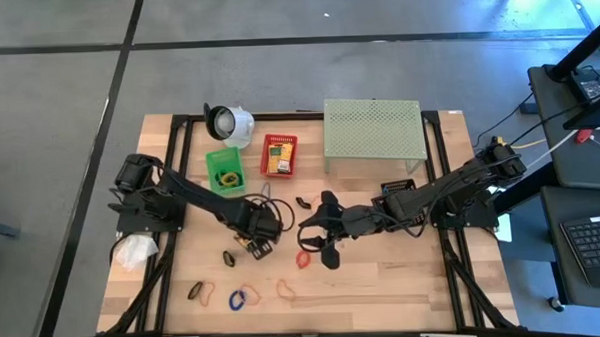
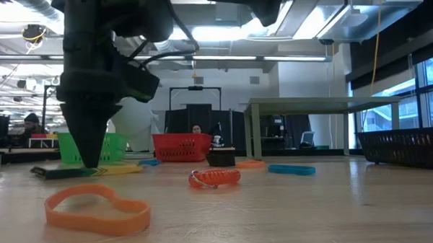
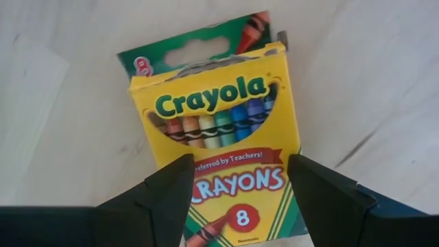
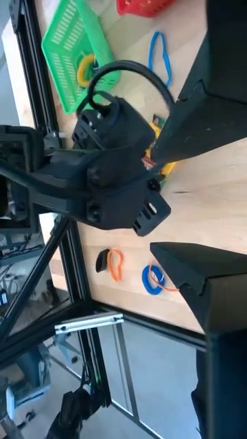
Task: Pick & Place Office Desk Supplies
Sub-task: Put the crayons box into the red basket
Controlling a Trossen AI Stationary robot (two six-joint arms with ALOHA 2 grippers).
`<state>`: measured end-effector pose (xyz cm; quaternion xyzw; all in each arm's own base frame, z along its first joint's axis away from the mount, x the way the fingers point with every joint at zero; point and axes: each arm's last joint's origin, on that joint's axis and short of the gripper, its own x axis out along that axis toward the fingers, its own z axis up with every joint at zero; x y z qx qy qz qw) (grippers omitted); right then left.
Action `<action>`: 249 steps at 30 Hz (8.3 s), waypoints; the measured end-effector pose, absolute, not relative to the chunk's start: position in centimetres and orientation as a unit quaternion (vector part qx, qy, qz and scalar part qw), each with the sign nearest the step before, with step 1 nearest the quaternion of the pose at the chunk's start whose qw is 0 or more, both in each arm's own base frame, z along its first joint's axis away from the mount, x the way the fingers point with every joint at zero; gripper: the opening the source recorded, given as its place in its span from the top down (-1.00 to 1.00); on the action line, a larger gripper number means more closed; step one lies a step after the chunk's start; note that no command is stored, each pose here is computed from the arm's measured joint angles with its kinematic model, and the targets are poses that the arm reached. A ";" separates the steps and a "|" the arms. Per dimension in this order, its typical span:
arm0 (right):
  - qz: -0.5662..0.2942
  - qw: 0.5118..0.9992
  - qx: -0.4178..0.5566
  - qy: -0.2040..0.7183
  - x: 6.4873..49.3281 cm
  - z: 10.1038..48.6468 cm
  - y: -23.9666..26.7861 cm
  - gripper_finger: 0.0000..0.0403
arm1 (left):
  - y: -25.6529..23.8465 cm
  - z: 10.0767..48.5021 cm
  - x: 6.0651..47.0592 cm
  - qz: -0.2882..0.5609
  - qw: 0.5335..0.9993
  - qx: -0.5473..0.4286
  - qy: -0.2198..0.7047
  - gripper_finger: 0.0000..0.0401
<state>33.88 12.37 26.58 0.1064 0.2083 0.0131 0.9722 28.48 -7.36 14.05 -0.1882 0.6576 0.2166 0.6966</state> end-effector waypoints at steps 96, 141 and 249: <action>0.034 0.971 0.108 0.210 33.7 26.6 13.0 -0.01 | -7.4 16.6 32.1 0.158 0.729 -0.146 0.650 -0.49; 0.062 0.970 0.080 0.220 34.2 26.3 11.8 -0.01 | -3.2 18.1 35.3 -0.231 0.721 0.191 0.625 -0.34; -0.076 0.961 0.086 0.253 29.3 29.0 12.1 -0.01 | -6.1 20.1 36.0 -0.248 0.619 0.256 0.700 0.99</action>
